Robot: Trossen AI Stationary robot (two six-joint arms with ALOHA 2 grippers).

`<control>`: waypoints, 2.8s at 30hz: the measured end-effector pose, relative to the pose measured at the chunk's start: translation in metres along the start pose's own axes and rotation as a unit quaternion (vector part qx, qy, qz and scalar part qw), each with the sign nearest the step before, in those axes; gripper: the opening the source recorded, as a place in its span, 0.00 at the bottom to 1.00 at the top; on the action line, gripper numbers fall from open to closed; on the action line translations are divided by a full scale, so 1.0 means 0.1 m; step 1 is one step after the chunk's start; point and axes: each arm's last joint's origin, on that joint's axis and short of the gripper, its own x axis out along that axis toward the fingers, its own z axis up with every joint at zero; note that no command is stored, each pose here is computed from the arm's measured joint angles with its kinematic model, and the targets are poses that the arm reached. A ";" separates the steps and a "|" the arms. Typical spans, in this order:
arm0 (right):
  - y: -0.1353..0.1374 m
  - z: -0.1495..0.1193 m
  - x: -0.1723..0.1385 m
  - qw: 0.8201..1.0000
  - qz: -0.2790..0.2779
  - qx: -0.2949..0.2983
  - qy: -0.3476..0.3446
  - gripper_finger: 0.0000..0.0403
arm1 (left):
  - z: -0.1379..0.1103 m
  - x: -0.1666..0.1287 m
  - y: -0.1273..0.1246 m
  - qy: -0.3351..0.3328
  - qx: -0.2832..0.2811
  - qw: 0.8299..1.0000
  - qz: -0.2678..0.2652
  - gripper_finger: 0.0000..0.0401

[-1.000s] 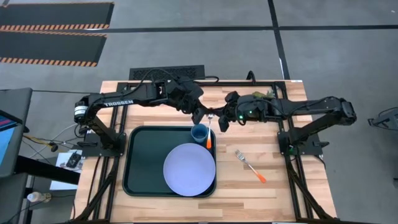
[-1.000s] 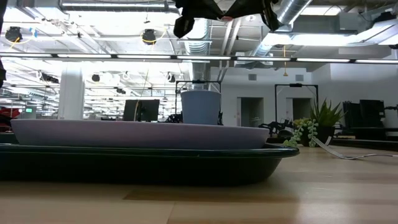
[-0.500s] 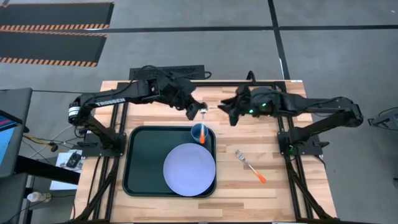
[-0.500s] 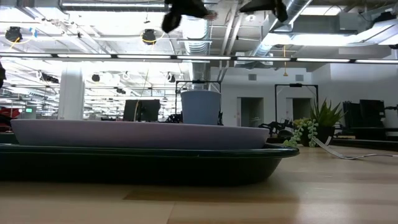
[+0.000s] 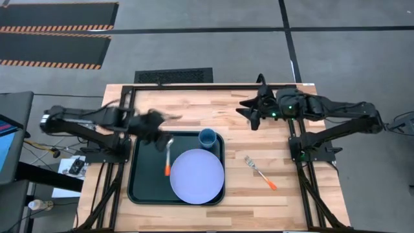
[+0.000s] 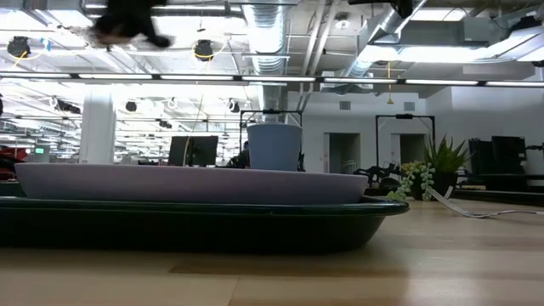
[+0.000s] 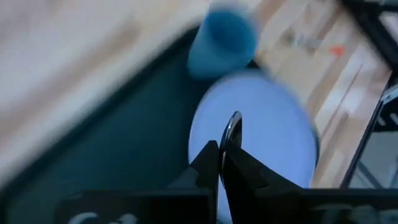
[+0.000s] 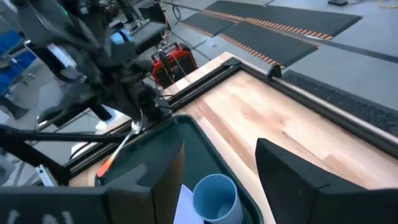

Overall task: Pick and place plate/cup/fork/spoon on tray
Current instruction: Put the orange spoon on the black tray to the left of the purple plate, then put the orange fork on the right side of the orange spoon on the black tray

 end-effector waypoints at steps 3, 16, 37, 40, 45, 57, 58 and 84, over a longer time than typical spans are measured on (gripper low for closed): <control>0.02 -0.05 0.06 1.000 -0.002 -0.009 0.018 0.53 | -0.35 0.07 0.27 0.008 -0.055 0.998 -0.021 0.00; 0.04 -0.10 0.19 0.999 -0.009 -0.006 0.033 0.52 | -1.20 0.39 0.87 0.073 -0.109 0.990 -0.060 0.00; 0.04 -0.10 0.19 0.999 -0.008 -0.003 0.033 0.50 | -1.58 0.79 1.16 0.106 -0.092 0.990 -0.008 0.00; 0.04 -0.10 0.19 0.999 -0.008 -0.003 0.033 0.50 | -1.60 0.82 1.19 0.108 -0.095 0.990 -0.001 0.00; 0.04 -0.10 0.19 0.999 -0.008 -0.003 0.033 0.49 | -1.61 0.83 1.20 0.112 -0.105 0.988 0.003 0.00; 0.04 -0.10 0.19 0.999 -0.008 -0.003 0.033 0.49 | -1.62 0.82 1.20 0.125 -0.102 0.987 0.001 0.15; 0.04 -0.10 0.19 0.999 -0.008 -0.003 0.033 0.49 | -1.62 0.82 1.20 0.125 -0.105 0.987 0.002 0.16; -0.24 -1.09 0.27 0.935 -0.165 0.013 0.313 0.52 | -1.48 0.60 0.99 0.150 -0.187 0.970 -0.045 0.45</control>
